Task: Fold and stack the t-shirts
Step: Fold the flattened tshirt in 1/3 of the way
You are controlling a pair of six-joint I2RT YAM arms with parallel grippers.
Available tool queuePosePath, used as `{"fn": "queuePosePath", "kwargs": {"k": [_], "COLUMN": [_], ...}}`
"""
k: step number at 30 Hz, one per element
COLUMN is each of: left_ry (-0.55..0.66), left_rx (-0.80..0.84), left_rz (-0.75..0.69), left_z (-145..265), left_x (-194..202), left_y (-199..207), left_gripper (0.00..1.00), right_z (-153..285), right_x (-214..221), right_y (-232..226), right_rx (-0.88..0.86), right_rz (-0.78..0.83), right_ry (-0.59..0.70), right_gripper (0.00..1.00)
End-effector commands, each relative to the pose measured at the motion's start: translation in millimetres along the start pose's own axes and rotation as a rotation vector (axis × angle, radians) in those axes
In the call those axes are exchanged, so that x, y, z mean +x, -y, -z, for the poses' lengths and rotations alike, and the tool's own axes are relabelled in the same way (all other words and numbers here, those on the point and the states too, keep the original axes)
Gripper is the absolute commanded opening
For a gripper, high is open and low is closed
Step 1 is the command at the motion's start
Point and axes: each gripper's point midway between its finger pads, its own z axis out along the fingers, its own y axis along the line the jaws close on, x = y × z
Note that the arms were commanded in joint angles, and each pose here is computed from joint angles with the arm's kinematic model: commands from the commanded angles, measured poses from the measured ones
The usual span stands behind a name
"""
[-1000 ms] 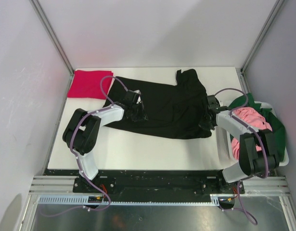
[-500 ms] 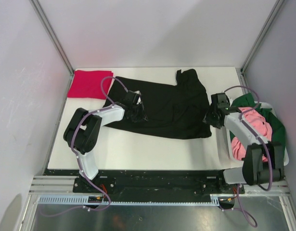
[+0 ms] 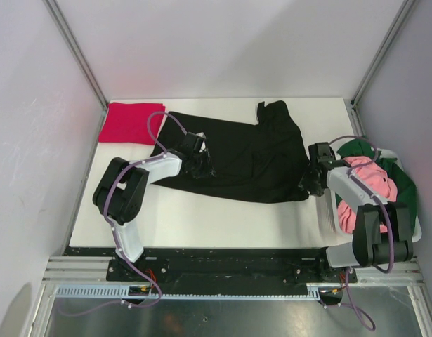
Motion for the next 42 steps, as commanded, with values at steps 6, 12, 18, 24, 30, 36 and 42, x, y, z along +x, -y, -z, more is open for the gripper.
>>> {"fn": "queuePosePath", "kwargs": {"k": [6, 12, 18, 24, 30, 36, 42], "left_ry": [0.015, 0.014, 0.017, 0.018, 0.020, 0.021, 0.025], "left_rx": [0.008, 0.010, 0.009, 0.007, 0.004, -0.004, -0.008], "left_rz": [0.015, 0.014, 0.016, 0.015, 0.015, 0.015, 0.016], "left_z": [0, 0, 0, 1, 1, 1, 1], "left_x": [-5, -5, -6, -6, -6, -5, -6], "left_y": [1, 2, 1, 1, 0, -2, -4], "left_gripper": [0.28, 0.28, 0.27, 0.27, 0.27, 0.27, 0.27], "right_z": [-19, -20, -20, -12, 2, 12, 11], "right_x": [6, 10, 17, 25, 37, 50, 73], "right_y": [-4, -6, -2, 5, 14, 13, 24], "right_rx": [0.011, 0.018, 0.026, 0.031, 0.022, -0.006, 0.020], "right_rz": [-0.019, -0.007, 0.002, 0.010, 0.015, -0.008, -0.082], "right_ry": [-0.031, -0.035, -0.047, -0.054, -0.068, -0.097, -0.175], "right_gripper": [0.41, 0.41, 0.22, 0.02, 0.00, 0.00, 0.00]}}
